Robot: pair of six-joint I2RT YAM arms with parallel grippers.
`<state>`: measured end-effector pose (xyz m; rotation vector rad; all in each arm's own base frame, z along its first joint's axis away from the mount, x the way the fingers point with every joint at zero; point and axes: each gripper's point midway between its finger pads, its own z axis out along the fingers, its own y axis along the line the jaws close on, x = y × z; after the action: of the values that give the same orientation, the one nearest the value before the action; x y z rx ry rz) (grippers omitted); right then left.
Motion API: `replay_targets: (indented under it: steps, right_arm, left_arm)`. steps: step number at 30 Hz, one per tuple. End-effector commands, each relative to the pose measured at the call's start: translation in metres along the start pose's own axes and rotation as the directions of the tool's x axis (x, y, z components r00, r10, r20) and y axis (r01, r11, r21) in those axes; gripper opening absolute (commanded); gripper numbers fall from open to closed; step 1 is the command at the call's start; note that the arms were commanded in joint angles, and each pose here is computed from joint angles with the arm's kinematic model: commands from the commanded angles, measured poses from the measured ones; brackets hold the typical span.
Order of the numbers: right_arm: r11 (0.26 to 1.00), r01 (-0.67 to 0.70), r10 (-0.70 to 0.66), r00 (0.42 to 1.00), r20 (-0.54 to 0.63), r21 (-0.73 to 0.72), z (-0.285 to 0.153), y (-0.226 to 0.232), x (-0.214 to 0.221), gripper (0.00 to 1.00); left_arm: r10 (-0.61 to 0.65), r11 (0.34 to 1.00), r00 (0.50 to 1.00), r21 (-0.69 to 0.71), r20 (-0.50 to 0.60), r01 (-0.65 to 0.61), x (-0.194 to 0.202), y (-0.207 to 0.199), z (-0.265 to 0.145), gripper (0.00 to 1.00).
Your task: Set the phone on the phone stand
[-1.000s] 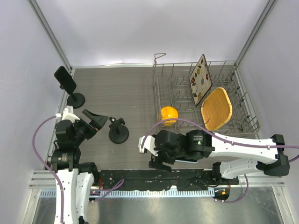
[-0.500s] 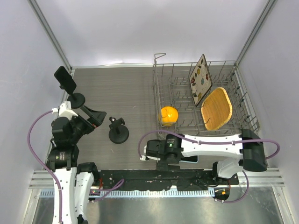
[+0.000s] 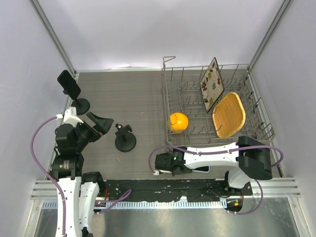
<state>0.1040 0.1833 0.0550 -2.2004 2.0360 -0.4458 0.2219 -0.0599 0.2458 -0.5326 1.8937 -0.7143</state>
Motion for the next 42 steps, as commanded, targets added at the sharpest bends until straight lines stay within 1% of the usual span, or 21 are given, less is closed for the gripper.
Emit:
replay_targets:
  steps: [1,2,3,7,10,15,20,24,28,32,37,40,42]
  right_arm:
    - [0.993,0.027,-0.026,1.000,-0.014,0.112,0.012,-0.018,-0.002,0.05]
    - [0.990,0.023,-0.022,1.000,-0.011,0.136,0.015,-0.021,-0.004,0.04]
    - [0.985,0.035,-0.028,0.999,-0.043,0.170,0.020,-0.026,-0.001,0.01]
    - [0.976,0.048,-0.026,0.994,-0.102,0.214,0.032,-0.030,0.003,0.01]
    - [0.960,0.069,-0.028,0.988,-0.150,0.273,0.037,-0.038,0.008,0.01]
    - [0.946,0.056,-0.007,0.988,-0.153,0.320,0.036,-0.045,0.006,0.01]
    - [0.938,0.067,-0.015,0.988,-0.153,0.340,0.036,-0.049,0.006,0.01]
    - [0.916,0.084,-0.014,0.984,-0.178,0.391,0.040,-0.057,0.012,0.01]
    - [0.904,0.075,-0.009,0.987,-0.158,0.420,0.042,-0.062,0.012,0.01]
    - [0.911,0.061,-0.007,0.991,-0.134,0.408,0.043,-0.062,0.011,0.01]
    - [0.962,0.023,-0.015,0.999,-0.029,0.271,0.044,-0.041,-0.001,0.01]
    - [0.979,0.004,-0.012,0.999,0.036,0.203,0.039,-0.031,-0.006,0.01]
    - [0.984,0.001,-0.012,0.998,0.060,0.176,0.038,-0.026,-0.008,0.01]
  left_arm:
    - [0.024,0.999,1.000,0.041,0.020,-0.025,-0.005,-0.008,-0.001,1.00]
    - [0.021,0.999,1.000,0.040,0.016,-0.022,-0.005,-0.008,0.000,1.00]
    - [0.021,0.999,1.000,0.043,0.012,-0.022,-0.004,-0.009,0.000,1.00]
    - [0.026,0.999,1.000,0.041,0.010,-0.026,-0.004,-0.009,-0.002,1.00]
    - [0.024,0.999,1.000,0.038,0.008,-0.025,-0.003,-0.008,-0.002,0.99]
    - [0.021,0.999,1.000,0.039,0.003,-0.021,-0.002,-0.008,-0.001,0.99]
    - [0.017,0.999,1.000,0.045,0.000,-0.017,-0.002,-0.009,0.000,1.00]
    - [0.014,0.999,1.000,0.046,-0.004,-0.014,-0.001,-0.009,0.000,1.00]
    - [0.015,0.999,1.000,0.049,-0.005,-0.015,-0.001,-0.009,0.000,0.99]
    - [0.010,0.999,1.000,0.053,-0.005,-0.010,-0.001,-0.010,0.000,1.00]
    - [0.014,0.999,1.000,0.051,-0.011,-0.014,0.000,-0.009,-0.001,0.99]
    - [0.011,0.999,1.000,0.048,-0.012,-0.011,0.002,-0.008,-0.001,0.99]
    - [0.006,0.999,1.000,0.046,-0.012,-0.005,0.002,-0.007,0.000,0.99]
